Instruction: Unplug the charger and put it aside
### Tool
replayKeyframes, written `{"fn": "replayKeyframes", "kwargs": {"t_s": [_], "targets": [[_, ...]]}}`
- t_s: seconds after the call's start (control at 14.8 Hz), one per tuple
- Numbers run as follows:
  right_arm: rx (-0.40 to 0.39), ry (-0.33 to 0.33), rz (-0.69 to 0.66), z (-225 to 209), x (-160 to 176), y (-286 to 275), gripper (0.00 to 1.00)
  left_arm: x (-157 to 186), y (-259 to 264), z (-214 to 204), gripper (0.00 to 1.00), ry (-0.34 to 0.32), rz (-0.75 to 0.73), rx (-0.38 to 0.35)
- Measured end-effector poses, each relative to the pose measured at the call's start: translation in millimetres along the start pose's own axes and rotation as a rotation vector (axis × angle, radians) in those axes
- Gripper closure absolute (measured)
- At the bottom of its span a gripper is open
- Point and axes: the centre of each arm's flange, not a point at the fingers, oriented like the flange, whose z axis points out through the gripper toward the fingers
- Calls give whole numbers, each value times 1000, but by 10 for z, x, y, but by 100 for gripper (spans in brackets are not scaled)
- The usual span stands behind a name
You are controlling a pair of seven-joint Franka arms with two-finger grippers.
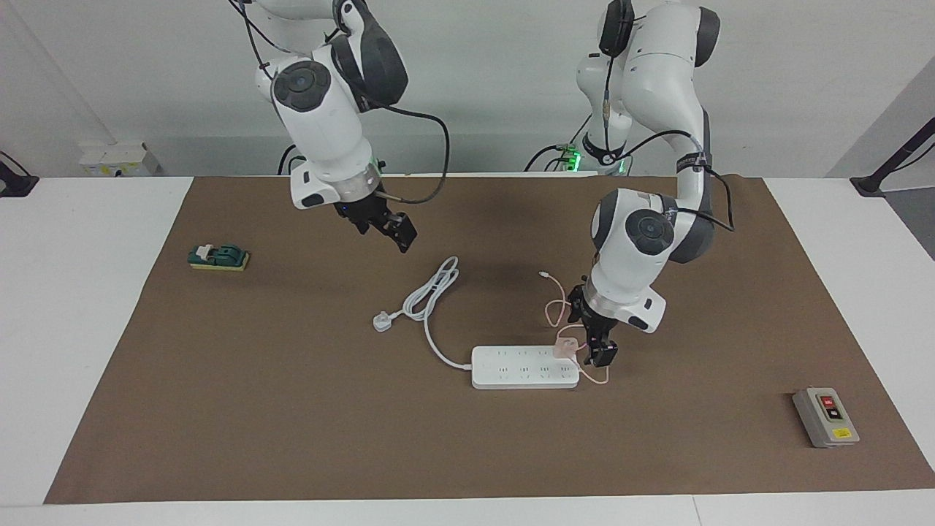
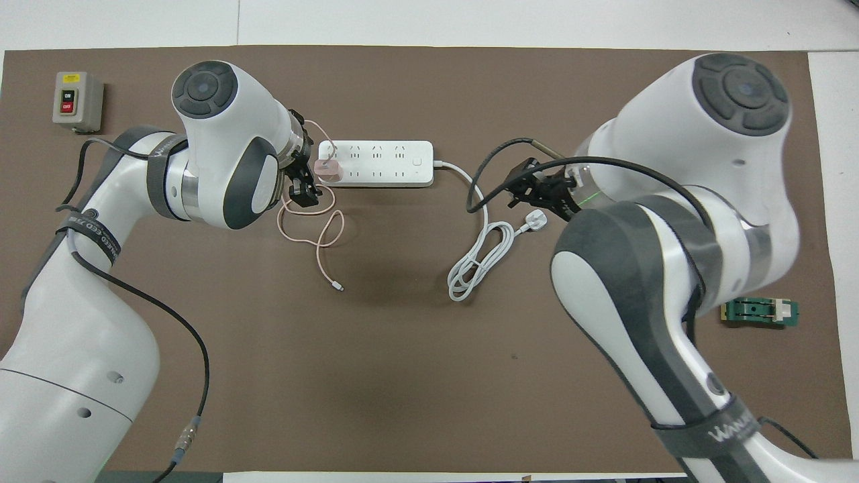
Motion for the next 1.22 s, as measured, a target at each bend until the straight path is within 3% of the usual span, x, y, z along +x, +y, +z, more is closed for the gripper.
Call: {"fn": "replayKeyframes", "kwargs": {"t_s": [0.2,0.41,0.68,0.88,1.02,1.15,1.22], "targets": [[43,-32,142,381,-53,-331,0,-74,-85,105,0,2,15,4],[26,-60,320,842,-45,-694,0,-138,-140,161,0,-2,26,-2],[68,-137,486,1482,89,-1106,0,-145,-145,174,10,-4,27,-9],[103,-185,579,1748,228,-1189,3,-146,-129,161,37,-9,26,-22],[109,-194,640,1837,293,-1265,2,-144,-120,155,42,-11,26,-28],[116,-194,667,1948,338,-1377,1,-142,-105,144,68,-13,32,-41],[118,-193,674,2021,361,-1416,0,-144,-107,146,68,-12,43,-41]]}}
